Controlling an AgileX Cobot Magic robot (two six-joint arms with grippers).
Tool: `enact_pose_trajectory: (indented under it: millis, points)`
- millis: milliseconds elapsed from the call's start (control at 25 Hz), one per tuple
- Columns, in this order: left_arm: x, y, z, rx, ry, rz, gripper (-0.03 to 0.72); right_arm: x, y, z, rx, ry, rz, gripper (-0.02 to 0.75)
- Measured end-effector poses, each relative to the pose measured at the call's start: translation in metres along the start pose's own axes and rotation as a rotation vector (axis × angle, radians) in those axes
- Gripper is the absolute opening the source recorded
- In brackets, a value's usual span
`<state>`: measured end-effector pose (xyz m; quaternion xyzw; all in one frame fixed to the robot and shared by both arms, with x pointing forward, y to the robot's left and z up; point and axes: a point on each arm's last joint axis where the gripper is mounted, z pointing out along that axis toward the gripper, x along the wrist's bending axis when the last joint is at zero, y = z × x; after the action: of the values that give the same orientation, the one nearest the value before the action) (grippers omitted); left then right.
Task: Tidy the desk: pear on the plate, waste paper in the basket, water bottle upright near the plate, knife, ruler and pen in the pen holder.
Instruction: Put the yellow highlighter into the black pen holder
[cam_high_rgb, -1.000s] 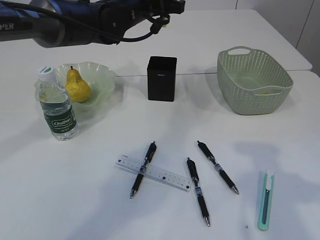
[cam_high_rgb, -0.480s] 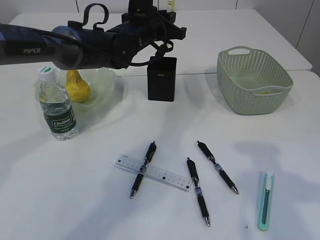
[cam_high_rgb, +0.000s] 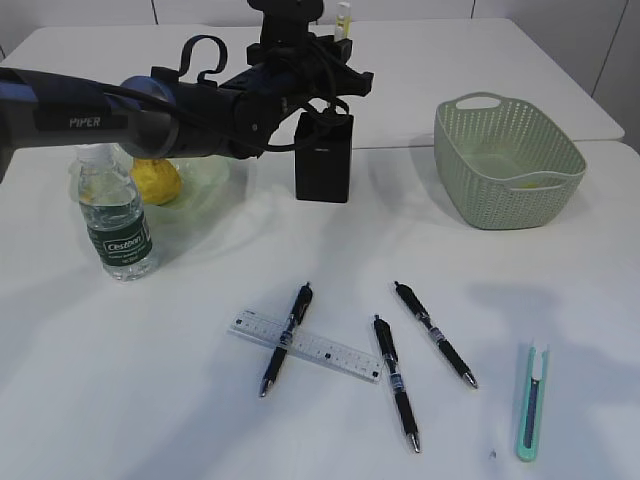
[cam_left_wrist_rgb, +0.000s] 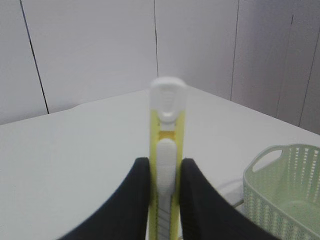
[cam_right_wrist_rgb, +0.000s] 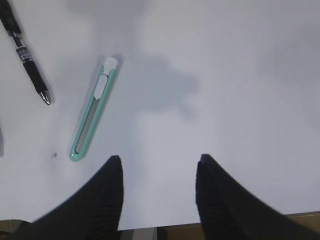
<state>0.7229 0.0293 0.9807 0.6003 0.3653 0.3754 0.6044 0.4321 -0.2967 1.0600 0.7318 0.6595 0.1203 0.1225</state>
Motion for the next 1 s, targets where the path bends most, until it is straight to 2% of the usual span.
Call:
enact_pose_trajectory:
  millis: [480,760,1000]
  points:
    - [0.000,-0.008,0.001,0.032,-0.003,-0.001,0.097,0.000,0.001,0.000,-0.007,-0.005,-0.003,0.386]
    - [0.013,-0.015,0.002,0.054,0.020,-0.001,0.097,0.000,0.001,0.000,-0.007,-0.005,-0.003,0.386]
    - [0.016,-0.030,0.003,0.107,0.022,-0.001,0.097,0.000,0.001,0.000,-0.007,-0.005,-0.003,0.386]
